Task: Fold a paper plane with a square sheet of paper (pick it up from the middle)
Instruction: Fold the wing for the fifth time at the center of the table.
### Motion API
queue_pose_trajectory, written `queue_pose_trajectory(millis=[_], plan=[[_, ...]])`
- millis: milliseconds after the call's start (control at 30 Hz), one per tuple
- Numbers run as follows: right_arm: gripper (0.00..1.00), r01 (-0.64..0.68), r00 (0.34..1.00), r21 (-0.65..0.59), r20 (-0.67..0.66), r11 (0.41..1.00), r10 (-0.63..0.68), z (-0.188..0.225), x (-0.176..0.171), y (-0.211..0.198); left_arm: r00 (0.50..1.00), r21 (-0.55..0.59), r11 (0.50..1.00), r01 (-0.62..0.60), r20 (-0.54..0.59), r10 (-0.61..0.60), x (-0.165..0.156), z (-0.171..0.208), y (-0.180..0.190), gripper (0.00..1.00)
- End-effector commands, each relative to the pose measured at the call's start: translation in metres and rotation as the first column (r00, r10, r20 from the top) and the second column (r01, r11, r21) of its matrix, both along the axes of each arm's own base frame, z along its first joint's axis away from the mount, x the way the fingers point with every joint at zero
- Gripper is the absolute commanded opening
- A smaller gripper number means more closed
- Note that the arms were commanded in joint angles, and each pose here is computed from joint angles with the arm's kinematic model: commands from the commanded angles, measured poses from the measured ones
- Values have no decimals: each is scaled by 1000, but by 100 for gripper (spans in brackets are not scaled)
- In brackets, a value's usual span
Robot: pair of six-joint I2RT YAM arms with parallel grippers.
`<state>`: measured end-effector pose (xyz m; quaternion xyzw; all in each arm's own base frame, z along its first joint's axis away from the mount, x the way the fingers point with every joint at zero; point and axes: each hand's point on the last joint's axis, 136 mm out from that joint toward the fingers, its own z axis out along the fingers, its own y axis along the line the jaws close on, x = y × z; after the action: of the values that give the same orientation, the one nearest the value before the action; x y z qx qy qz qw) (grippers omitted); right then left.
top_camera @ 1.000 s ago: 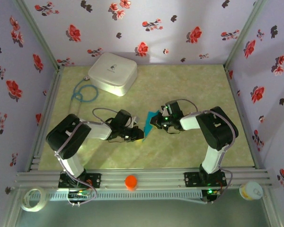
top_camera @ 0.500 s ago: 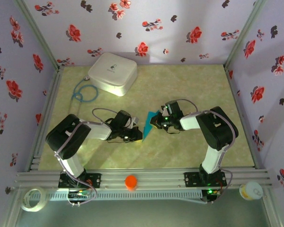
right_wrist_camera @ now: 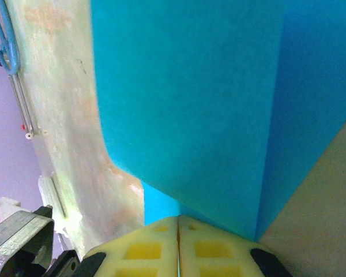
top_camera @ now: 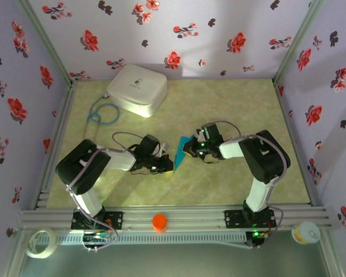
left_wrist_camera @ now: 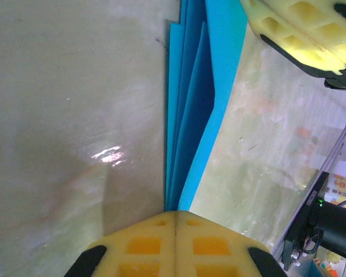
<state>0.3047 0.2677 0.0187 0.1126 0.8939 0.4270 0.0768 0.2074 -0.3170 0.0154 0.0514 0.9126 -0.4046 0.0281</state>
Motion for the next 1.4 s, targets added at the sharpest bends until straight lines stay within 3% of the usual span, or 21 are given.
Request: queue_pose_trajectory(millis=[0,167,233,400,467,633,867,1067,1367], plan=[[10,22,998,-108,-58,994,-28,-27,-9,-19,994,144,989,26,-113,-10,-34,-30,29,0],[10,19,998,-110,-59,994,-26,-28,-9,-19,999,107,994,-1,-49,6,-25,-9,26,10],[10,19,998,-111,-61,994,-26,-28,-9,-19,1000,91,996,-19,-6,20,-18,5,24,18],[10,16,998,-108,-60,994,-23,-27,-9,-18,998,57,998,-19,57,16,-6,34,16,23],[10,16,998,-108,-59,994,-23,-27,-9,-18,996,33,999,-21,85,18,0,44,11,21],[10,17,998,-111,-63,994,-24,-27,-8,-18,995,-32,999,41,89,-38,14,57,-17,4],[10,15,998,-109,-64,994,-22,-27,-8,-17,995,-15,998,69,67,-68,36,37,-39,0],[10,16,998,-104,-59,994,-23,-25,-8,-17,998,56,998,25,63,-29,59,11,-34,0],[10,16,999,-97,-49,995,-21,-20,-7,-16,1000,120,993,-5,-14,7,41,-31,-13,0]])
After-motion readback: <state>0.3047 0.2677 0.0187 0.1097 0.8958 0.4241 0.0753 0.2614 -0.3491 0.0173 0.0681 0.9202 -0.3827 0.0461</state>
